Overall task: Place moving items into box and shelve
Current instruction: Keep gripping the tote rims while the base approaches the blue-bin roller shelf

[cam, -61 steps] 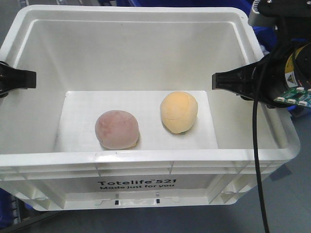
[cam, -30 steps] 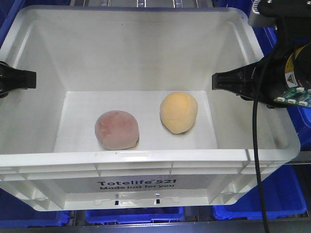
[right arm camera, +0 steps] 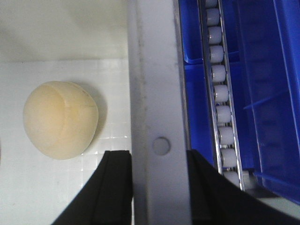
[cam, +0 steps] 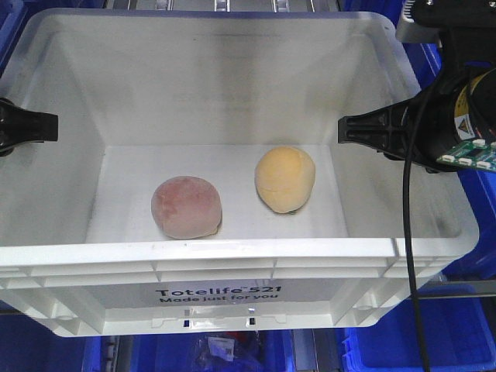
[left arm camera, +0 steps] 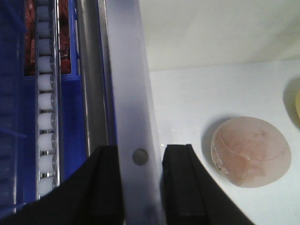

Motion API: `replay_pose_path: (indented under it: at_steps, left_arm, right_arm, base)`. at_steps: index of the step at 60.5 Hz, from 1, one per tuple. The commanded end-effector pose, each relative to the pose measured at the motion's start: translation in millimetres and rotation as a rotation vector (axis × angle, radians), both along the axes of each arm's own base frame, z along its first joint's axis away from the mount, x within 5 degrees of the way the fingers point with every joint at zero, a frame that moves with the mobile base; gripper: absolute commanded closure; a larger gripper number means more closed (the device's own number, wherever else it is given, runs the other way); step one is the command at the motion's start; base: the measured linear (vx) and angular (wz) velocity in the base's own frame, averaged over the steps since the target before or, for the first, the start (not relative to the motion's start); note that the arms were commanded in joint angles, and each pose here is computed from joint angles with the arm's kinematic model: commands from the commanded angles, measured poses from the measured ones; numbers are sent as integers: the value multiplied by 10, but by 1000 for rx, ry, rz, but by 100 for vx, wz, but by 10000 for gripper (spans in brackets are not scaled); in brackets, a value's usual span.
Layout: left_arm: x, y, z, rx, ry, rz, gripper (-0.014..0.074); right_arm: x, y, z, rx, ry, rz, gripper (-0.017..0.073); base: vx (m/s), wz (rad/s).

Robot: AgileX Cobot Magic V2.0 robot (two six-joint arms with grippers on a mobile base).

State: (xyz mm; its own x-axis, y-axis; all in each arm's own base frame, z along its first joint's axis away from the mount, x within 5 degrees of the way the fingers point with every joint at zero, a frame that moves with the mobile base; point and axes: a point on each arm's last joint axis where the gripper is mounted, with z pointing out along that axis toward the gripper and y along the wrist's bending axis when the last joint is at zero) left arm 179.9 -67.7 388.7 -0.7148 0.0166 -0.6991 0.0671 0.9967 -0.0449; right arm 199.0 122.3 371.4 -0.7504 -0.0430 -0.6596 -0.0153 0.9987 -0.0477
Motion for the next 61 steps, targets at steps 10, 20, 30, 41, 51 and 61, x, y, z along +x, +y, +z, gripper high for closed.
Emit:
replay_pose_path:
  at_steps: [10,20,30,41,51,61]
  left_arm:
    - [-7,10,253,-30,-176,-29,616]
    - [-7,10,253,-30,-176,-29,616]
    - [-7,10,253,-30,-176,-29,616]
    - [-7,10,253,-30,-176,-29,616]
    - [-7,10,253,-30,-176,-29,616]
    - [-7,10,253,-30,-176,-29,616]
  right_arm:
    - [25,-91,281,-14,-182,21,484]
    - [25,-91,281,-14,-182,21,484]
    - [25,-91,281,-14,-182,21,484]
    - [25,-91,281,-14,-182,21,484]
    - [25,-91,282,-13,-182,22,484]
    - [25,-91,282,-13,-182,22,484]
  base:
    - [12,1]
    - [9,1]
    - [7,1]
    - [4,2]
    - [1,1]
    - [0,0]
